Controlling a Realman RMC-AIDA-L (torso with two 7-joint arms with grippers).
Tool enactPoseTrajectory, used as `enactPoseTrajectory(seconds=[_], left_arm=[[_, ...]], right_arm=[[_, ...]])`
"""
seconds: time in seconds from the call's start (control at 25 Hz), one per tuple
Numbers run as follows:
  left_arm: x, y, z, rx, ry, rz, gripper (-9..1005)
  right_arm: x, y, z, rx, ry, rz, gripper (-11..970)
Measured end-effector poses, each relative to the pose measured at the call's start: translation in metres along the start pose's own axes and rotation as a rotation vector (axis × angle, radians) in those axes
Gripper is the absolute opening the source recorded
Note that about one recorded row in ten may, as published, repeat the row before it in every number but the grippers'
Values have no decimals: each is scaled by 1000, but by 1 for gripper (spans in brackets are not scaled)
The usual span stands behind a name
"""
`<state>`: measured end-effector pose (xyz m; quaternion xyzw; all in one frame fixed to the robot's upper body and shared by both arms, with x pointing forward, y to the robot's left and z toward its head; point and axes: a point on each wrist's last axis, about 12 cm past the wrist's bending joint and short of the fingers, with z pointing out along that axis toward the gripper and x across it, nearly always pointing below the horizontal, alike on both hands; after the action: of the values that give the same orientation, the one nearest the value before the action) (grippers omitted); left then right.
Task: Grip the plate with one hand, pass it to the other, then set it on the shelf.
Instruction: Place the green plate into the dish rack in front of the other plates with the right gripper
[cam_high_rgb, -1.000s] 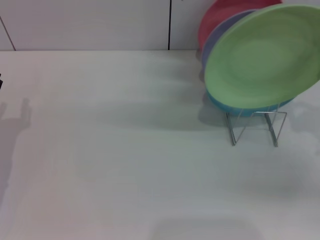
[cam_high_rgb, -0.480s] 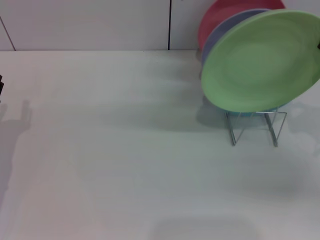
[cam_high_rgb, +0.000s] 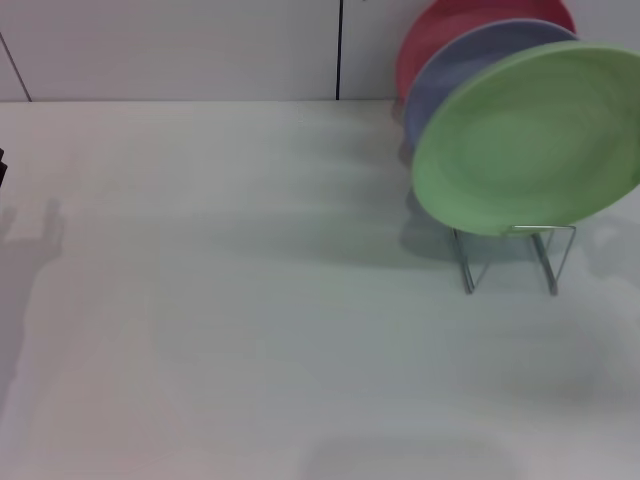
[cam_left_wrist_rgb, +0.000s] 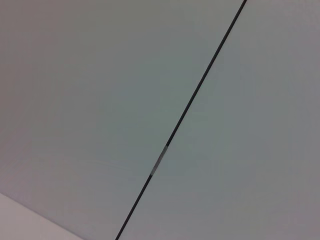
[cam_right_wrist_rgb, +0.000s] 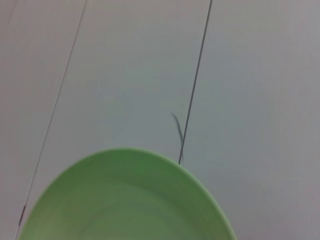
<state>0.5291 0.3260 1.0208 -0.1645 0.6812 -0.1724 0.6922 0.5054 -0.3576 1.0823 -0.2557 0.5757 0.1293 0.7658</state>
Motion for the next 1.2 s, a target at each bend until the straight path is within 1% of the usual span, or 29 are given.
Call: enactPoseTrajectory(seconds=[0.4, 0.68, 1.2], left_arm=[[0, -2, 2, 7, -1, -2, 616], [1, -2, 0, 6, 0, -6, 616], [2, 0, -5, 3, -4, -15, 616]], right_arm=[[5, -1, -10, 20, 26, -2, 30], [4, -2, -8, 34, 12, -7, 30], [5, 1, -6, 38, 8, -13, 31]])
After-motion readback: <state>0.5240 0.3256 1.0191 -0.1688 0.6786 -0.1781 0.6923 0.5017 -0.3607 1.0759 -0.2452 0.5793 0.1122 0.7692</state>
